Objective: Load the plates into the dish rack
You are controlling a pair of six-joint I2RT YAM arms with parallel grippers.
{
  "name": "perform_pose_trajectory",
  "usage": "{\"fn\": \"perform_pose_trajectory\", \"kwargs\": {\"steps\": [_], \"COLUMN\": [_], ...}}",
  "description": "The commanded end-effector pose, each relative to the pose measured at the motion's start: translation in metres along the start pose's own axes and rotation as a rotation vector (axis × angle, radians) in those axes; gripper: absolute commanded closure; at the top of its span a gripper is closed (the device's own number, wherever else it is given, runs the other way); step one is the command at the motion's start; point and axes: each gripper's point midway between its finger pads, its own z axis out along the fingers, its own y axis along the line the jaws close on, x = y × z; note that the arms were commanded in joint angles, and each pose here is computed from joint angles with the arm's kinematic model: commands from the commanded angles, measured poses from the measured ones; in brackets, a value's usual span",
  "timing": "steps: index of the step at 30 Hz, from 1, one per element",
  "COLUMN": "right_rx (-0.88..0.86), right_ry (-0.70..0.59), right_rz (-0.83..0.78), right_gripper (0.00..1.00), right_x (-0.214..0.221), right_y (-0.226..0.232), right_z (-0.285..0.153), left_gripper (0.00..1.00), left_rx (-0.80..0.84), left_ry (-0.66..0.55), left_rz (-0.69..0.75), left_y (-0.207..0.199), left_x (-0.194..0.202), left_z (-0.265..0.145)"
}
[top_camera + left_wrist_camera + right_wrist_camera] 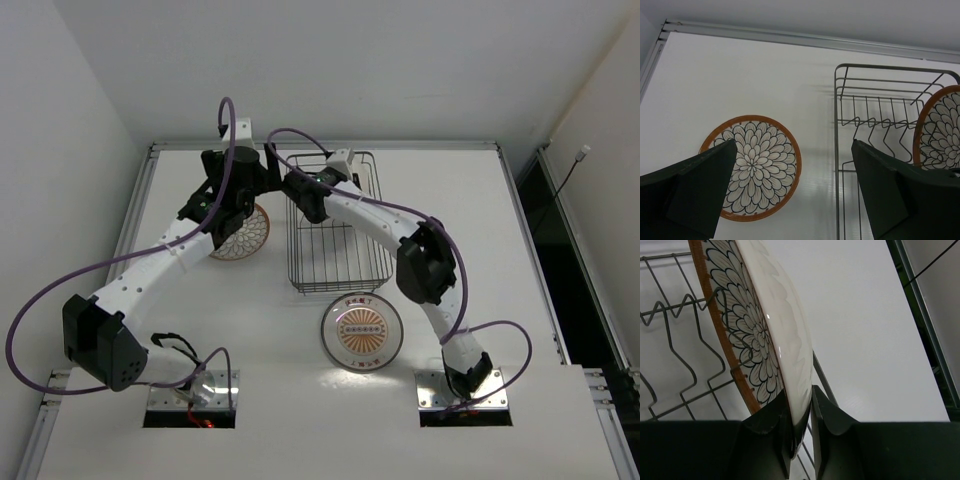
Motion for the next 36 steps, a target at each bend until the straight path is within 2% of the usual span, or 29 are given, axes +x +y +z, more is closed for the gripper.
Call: {"fn": "perform_pose_trajectory", "kwargs": {"steps": [1,3,4,5,7,10,11,13,14,21,23,25,26,28,30,31,32,34,35,36], "right_rx": [-0.01,-0.01,-0.01,-0.01,0.002,-0.009,-0.018,-0.034,-0.043,-0.098,-0.102,-0.107,-0.105,-0.103,-0.103,-0.169,-0.193,-0.304,-0.325,-0.443], "right_ry": [0.049,0.049,0.049,0.049,0.058,0.049,0.041,0.017,0.01,-0.032,-0.036,-0.048,-0.042,-0.015,0.067,0.082,0.087,0.099,0.117,0.042], "right_rz": [-0.019,-0.01,-0.01,0.001,0.02,0.048,0.07,0.123,0.134,0.222,0.231,0.204,0.165,0.212,0.202,0.27,0.247,0.284,0.258,0.391], "right_gripper": [0.85,0.85,0.73,0.66,0.42,0.31,0.22,0.18,0.11,0.07,0.0,0.0,0.0,0.0,0.0,0.0,0.0,0.0,0.0,0.0], "right_x": [0.018,0.018,0.018,0.018,0.021,0.012,0.004,-0.014,-0.02,-0.059,-0.061,-0.059,-0.046,-0.034,0.005,0.005,0.028,0.042,0.069,0.046], "right_y": [0.002,0.002,0.002,0.003,-0.003,-0.012,-0.017,-0.023,-0.027,-0.058,-0.063,-0.073,-0.074,-0.091,-0.1,-0.113,-0.112,-0.118,-0.125,-0.137], "right_z": [0.0,0.0,0.0,0.0,-0.002,-0.008,-0.013,-0.02,-0.024,-0.039,-0.042,-0.05,-0.052,-0.056,-0.049,-0.061,-0.054,-0.063,-0.056,-0.073], "left_gripper": [0.0,0.0,0.0,0.0,0.0,0.0,0.0,0.0,0.0,0.0,0.0,0.0,0.0,0.0,0.0,0.0,0.0,0.0,0.0,0.0], "left_rx": [0.008,0.008,0.008,0.008,0.008,0.017,0.017,0.023,0.023,0.025,0.032,0.03,0.04,0.037,0.046,0.054,0.052,0.052,0.062,0.059], "left_ry": [-0.053,-0.053,-0.053,-0.053,-0.053,-0.05,-0.05,-0.04,-0.04,-0.015,-0.001,0.008,0.011,0.021,0.024,0.026,0.034,0.035,0.05,0.057], "left_rz": [-0.042,-0.042,-0.042,-0.042,-0.042,-0.041,-0.041,-0.036,-0.036,-0.021,-0.014,-0.008,-0.008,-0.002,-0.002,-0.002,0.002,0.003,0.0,0.005], "left_y": [-0.003,-0.003,-0.003,-0.003,-0.003,-0.005,-0.005,-0.007,-0.007,-0.009,-0.012,-0.012,-0.014,-0.015,-0.016,-0.018,-0.019,-0.02,-0.022,-0.022], "left_x": [-0.024,-0.024,-0.024,-0.024,-0.024,-0.023,-0.023,-0.02,-0.02,-0.011,-0.008,-0.006,-0.006,-0.003,-0.003,-0.002,0.001,0.001,0.004,0.007], "left_z": [-0.001,-0.001,-0.001,-0.001,-0.001,-0.001,-0.001,0.002,0.002,0.006,0.008,0.01,0.01,0.012,0.012,0.011,0.014,0.016,0.015,0.018]}}
